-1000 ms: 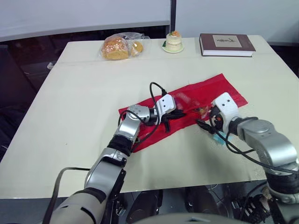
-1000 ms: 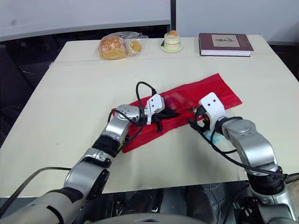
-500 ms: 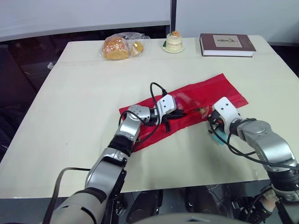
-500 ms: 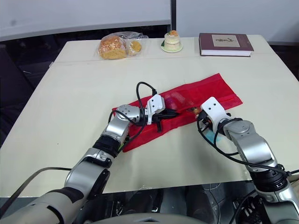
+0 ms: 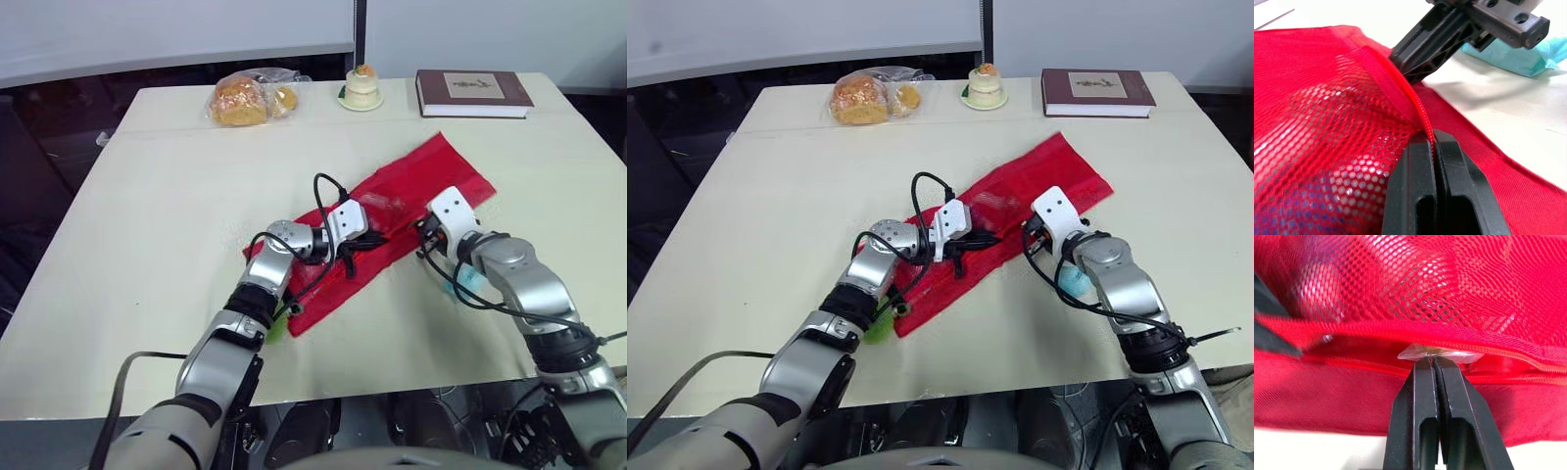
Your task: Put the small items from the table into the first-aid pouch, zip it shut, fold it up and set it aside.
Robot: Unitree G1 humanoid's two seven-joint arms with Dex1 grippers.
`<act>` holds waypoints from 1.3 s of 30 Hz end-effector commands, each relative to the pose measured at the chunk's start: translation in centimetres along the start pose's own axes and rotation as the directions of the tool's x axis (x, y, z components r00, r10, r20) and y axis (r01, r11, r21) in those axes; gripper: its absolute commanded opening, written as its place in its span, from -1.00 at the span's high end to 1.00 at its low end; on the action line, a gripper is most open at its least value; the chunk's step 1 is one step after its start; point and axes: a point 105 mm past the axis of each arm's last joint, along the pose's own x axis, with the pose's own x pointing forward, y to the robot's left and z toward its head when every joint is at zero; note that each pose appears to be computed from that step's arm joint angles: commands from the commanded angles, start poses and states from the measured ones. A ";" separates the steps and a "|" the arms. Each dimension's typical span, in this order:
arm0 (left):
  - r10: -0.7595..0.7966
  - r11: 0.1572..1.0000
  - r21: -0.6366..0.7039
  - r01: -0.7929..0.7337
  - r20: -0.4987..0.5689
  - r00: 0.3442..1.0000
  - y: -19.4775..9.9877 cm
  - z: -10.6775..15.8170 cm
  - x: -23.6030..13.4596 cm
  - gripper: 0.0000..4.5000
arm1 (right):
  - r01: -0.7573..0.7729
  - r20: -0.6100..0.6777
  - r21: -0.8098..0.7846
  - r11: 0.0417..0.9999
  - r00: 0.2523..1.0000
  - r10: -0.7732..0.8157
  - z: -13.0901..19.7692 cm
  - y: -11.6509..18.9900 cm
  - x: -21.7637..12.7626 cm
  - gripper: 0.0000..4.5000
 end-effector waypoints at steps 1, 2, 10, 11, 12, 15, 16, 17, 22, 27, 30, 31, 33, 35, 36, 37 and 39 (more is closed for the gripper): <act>-0.047 0.998 0.036 0.046 0.022 0.999 -0.8 0.7 0.6 1.00 | -0.024 0.090 -0.062 0.998 0.995 0.030 2.5 0.8 0.4 0.96; -0.046 0.998 0.036 0.045 0.023 0.999 -0.8 0.7 0.6 1.00 | -0.030 0.094 -0.064 0.998 0.995 0.036 2.7 0.9 0.4 0.96; -0.037 0.999 0.030 0.037 0.018 0.999 -0.7 0.5 0.3 1.00 | -0.070 0.122 -0.093 0.993 0.989 0.082 3.0 1.7 -0.3 0.96; -0.038 0.999 0.029 0.037 0.018 0.999 -0.7 0.4 0.3 1.00 | -0.068 0.129 -0.094 0.993 0.988 0.080 3.1 1.7 -0.3 0.96; -0.039 0.999 0.029 0.038 0.017 0.999 -0.8 0.4 0.3 1.00 | -0.069 0.135 -0.096 0.993 0.988 0.081 3.2 1.7 -0.3 0.96; -0.045 0.999 0.027 0.044 0.019 0.999 -0.9 0.4 0.4 1.00 | -0.087 0.158 -0.105 0.991 0.982 0.103 3.8 2.1 0.0 0.96; -0.045 0.999 0.027 0.045 0.019 0.999 -0.9 0.4 0.4 1.00 | -0.093 0.167 -0.110 0.990 0.980 0.111 4.0 2.3 0.2 0.96; -0.044 0.999 0.028 0.044 0.019 0.999 -0.8 0.5 0.4 1.00 | -0.099 0.170 -0.117 0.988 0.978 0.118 4.1 2.5 0.3 0.96; -0.033 0.999 0.031 0.033 0.013 0.999 -0.4 0.4 0.1 1.00 | -0.107 0.161 -0.121 0.987 0.979 0.126 3.5 2.7 0.3 0.96; 0.008 0.999 0.037 -0.008 -0.001 1.000 0.7 0.3 -0.8 1.00 | -0.138 0.110 -0.126 0.982 0.982 0.152 2.0 2.2 -1.2 0.96; 0.028 0.998 0.049 -0.028 0.001 1.000 1.3 0.4 -1.2 1.00 | -0.169 0.097 -0.124 0.978 0.979 0.181 1.7 2.1 -2.4 0.96; 0.030 0.998 0.055 -0.030 0.008 1.000 1.5 0.6 -1.5 1.00 | -0.184 0.090 -0.118 0.976 0.977 0.195 1.6 2.0 -3.1 0.96; 0.020 0.997 0.076 -0.021 0.017 1.000 1.8 0.9 -1.9 1.00 | -0.210 0.078 -0.113 0.971 0.973 0.219 1.4 2.0 -4.2 0.96; -0.008 0.994 0.106 0.006 0.016 1.000 1.9 1.1 -2.3 1.00 | -0.215 0.070 -0.106 0.971 0.972 0.223 1.3 1.7 -4.8 0.96; -0.022 0.993 0.117 0.020 0.016 1.000 1.9 1.1 -2.4 1.00 | -0.212 0.070 -0.099 0.972 0.973 0.219 1.3 1.5 -5.0 0.96; -0.036 0.991 0.127 0.034 0.018 0.999 1.9 1.2 -2.6 1.00 | -0.208 0.069 -0.092 0.974 0.974 0.214 1.4 1.3 -5.2 0.96; -0.065 0.988 0.144 0.062 0.019 0.998 1.9 1.3 -3.0 1.00 | -0.190 0.066 -0.083 0.978 0.978 0.196 1.3 0.8 -5.3 0.96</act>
